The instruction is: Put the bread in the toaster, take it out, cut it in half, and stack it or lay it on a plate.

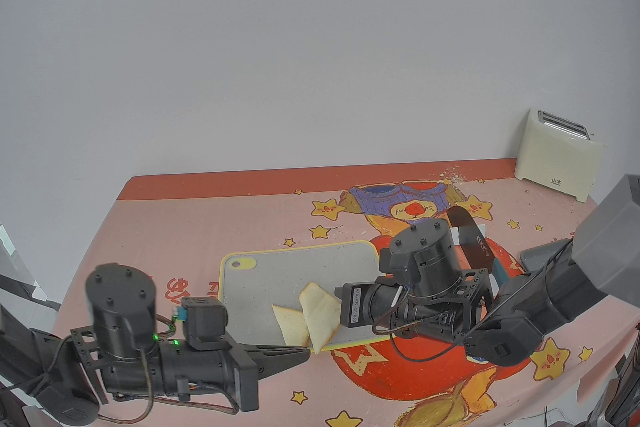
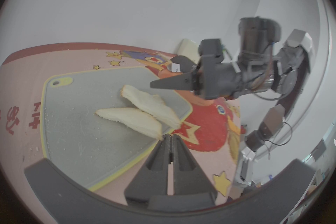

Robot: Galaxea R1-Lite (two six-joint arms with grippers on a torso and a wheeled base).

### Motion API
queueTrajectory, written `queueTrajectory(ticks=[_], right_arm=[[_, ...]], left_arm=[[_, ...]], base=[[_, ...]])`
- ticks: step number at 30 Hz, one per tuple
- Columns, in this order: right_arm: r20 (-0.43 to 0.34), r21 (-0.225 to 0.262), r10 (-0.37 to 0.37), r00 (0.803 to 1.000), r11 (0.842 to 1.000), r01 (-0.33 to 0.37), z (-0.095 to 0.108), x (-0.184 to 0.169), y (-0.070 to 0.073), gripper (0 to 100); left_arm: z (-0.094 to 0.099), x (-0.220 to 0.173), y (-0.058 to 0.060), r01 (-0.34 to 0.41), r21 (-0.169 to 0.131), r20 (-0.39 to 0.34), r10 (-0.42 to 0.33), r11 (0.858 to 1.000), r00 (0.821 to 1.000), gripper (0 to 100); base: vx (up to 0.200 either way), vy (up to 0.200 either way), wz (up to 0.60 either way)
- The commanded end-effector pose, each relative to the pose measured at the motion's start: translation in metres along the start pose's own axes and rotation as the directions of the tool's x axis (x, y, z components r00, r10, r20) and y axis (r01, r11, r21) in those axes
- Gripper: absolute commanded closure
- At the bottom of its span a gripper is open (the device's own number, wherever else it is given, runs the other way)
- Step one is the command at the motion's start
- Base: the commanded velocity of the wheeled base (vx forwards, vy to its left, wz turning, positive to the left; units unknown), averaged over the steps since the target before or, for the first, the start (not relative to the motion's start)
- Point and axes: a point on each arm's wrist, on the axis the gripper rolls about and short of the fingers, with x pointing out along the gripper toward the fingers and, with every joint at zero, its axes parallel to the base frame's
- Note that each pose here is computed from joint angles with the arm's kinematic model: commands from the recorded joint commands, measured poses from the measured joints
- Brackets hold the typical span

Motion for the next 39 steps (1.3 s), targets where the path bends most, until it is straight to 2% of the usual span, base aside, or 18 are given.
queueTrajectory(ticks=[1,2,5,7,8,10,13,19,26,33,39], right_arm=[[0.006,0.002,-0.011,1.000,1.000,0.011,0.002,0.000,-0.001,100],[0.008,0.004,-0.014,1.000,1.000,0.014,0.003,-0.001,-0.001,100],[0.014,0.006,-0.018,1.000,1.000,0.018,0.005,-0.002,-0.003,100],[0.020,0.011,-0.026,0.999,1.000,0.025,0.007,-0.002,-0.005,100],[0.027,0.017,-0.041,0.999,0.999,0.040,0.011,-0.004,-0.008,100],[0.025,0.018,-0.045,0.999,0.999,0.044,0.012,-0.006,-0.009,100],[-0.038,0.016,-0.091,0.995,0.996,0.091,0.018,-0.013,-0.009,100],[-0.111,0.003,-0.109,0.988,0.994,0.110,0.003,-0.005,-0.004,100],[-0.119,-0.001,-0.112,0.986,0.994,0.113,0.000,0.000,-0.004,100],[-0.122,-0.010,-0.097,0.988,0.995,0.096,-0.004,-0.001,0.002,100],[-0.122,-0.008,-0.095,0.988,0.995,0.094,-0.003,-0.001,0.002,100]], left_arm=[[0.016,-0.022,0.008,-0.062,-0.026,0.119,0.065,0.998,0.991,100],[0.020,-0.025,0.020,-0.129,-0.054,0.145,0.136,0.990,0.980,100],[0.015,-0.017,0.040,-0.203,-0.104,0.106,0.214,0.974,0.971,100],[0.012,-0.014,0.043,-0.215,-0.113,0.089,0.225,0.970,0.970,100],[0.008,-0.012,0.047,-0.233,-0.127,0.065,0.243,0.964,0.968,100],[0.007,-0.012,0.048,-0.238,-0.129,0.061,0.247,0.963,0.967,100],[0.000,-0.002,0.056,-0.269,-0.146,0.011,0.274,0.952,0.962,100],[-0.013,0.010,0.065,-0.329,-0.160,-0.054,0.324,0.931,0.944,100],[-0.018,0.011,0.063,-0.323,-0.155,-0.077,0.315,0.933,0.946,100],[-0.022,0.018,0.069,-0.338,-0.161,-0.106,0.324,0.927,0.940,100],[-0.020,0.023,0.066,-0.320,-0.150,-0.099,0.307,0.936,0.946,100]], base=[[0.000,0.000,0.00],[0.000,0.000,0.00],[0.000,0.000,0.00],[0.000,0.000,0.00],[0.000,0.000,0.00],[0.000,0.000,0.00],[0.000,0.000,0.00],[0.000,0.000,0.00],[0.000,0.000,0.00],[0.000,0.000,0.00],[0.000,0.000,0.00]])
